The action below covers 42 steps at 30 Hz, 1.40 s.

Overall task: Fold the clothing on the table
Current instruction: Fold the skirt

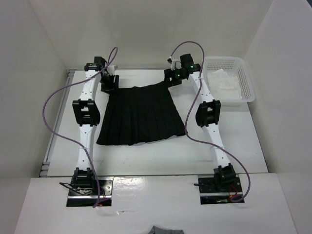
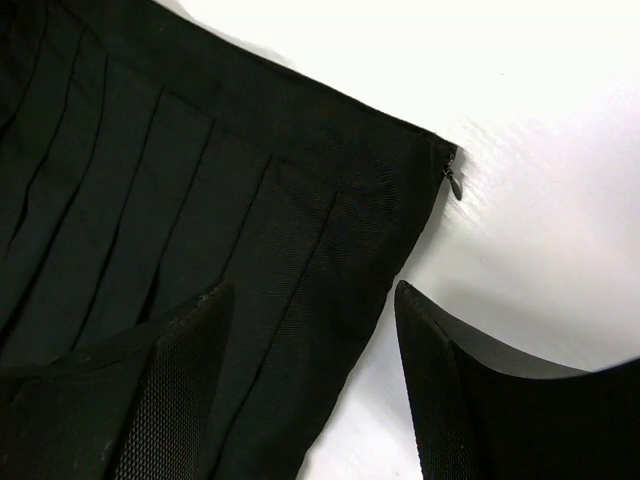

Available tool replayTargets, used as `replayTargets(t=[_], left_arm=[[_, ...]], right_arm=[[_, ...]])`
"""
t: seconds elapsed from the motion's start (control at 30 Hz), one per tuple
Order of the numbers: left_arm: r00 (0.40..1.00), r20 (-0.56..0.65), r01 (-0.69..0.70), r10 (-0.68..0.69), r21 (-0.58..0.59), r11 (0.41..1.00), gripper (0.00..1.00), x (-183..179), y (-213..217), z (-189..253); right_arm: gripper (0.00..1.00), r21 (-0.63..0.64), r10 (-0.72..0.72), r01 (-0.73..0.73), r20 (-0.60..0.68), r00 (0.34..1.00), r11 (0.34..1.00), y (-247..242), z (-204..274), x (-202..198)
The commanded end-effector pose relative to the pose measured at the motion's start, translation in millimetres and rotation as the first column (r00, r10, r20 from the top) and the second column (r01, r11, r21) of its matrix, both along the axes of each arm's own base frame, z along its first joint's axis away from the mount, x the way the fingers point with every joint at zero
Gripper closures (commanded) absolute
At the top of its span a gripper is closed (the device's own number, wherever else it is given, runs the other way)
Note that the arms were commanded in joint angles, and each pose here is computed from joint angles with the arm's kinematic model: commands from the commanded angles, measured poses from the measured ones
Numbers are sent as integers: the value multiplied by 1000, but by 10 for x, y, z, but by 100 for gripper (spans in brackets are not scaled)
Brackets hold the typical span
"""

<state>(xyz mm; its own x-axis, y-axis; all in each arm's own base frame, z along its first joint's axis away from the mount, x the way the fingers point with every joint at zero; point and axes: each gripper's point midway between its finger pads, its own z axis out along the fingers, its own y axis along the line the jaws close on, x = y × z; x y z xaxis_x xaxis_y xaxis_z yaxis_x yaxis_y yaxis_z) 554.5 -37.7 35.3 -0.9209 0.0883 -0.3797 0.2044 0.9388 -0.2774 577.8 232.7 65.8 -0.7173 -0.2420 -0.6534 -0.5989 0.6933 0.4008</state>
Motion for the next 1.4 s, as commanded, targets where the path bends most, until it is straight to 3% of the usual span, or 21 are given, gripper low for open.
replayTargets(t=[0.0,0.33,0.67,1.07,1.37], left_arm=[[996,70,-52,47,68,996,34,39,188,401],[982,165,-124,97,164,979,34,124,391,761],[994,62,-98,90,150,984,34,121,351,143],[995,53,-88,83,110,990,34,141,376,33],[998,37,-58,55,63,996,34,124,284,-47]], right_arm=[[30,55,40,-42,43,998,998,145,77,35],[30,68,17,-22,74,997,997,107,171,121],[30,71,12,-16,61,998,997,112,98,128],[15,85,-53,49,39,998,995,113,33,214],[5,111,-141,130,101,985,985,93,284,402]])
